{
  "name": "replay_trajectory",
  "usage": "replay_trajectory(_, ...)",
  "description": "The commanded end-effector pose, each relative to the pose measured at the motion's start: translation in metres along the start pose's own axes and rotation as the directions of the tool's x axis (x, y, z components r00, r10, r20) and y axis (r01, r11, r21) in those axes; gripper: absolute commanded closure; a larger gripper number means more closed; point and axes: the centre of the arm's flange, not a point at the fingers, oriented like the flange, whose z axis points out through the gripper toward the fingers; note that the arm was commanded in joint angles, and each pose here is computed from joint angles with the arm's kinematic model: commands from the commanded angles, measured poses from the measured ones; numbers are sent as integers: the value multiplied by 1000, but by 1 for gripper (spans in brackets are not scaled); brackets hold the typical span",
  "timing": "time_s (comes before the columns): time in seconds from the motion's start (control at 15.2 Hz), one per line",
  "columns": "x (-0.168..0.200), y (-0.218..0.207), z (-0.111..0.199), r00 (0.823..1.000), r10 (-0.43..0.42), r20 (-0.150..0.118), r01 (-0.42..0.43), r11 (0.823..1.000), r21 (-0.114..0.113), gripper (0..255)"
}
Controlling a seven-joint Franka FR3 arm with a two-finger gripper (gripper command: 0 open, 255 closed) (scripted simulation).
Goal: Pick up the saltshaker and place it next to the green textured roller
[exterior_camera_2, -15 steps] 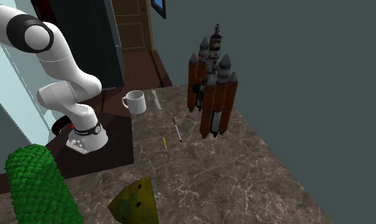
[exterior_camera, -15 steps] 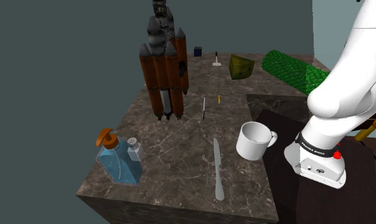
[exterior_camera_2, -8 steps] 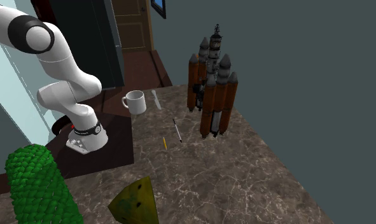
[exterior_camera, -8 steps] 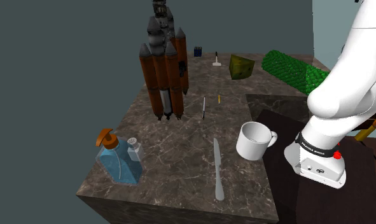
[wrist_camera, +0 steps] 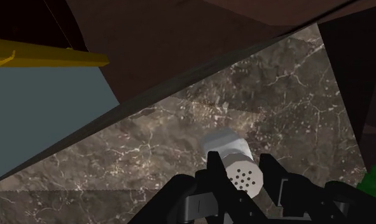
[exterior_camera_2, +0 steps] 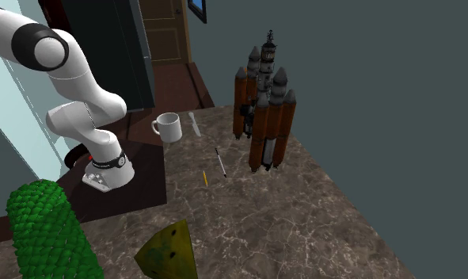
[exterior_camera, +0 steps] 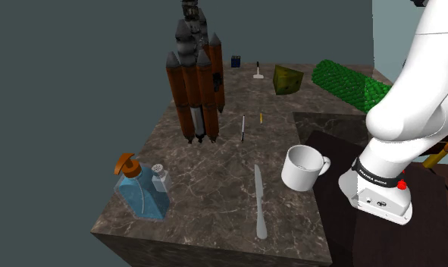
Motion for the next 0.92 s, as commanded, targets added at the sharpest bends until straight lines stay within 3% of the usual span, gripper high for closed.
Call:
replay_trajectory(0.0,0,-1,10,1000,0,0,0,1000,0,255)
replay_trajectory(0.66,-1,0,63,1000,0,0,0,1000,0,255)
replay_trajectory(0.86,-1,0,65,1000,0,0,0,1000,0,255)
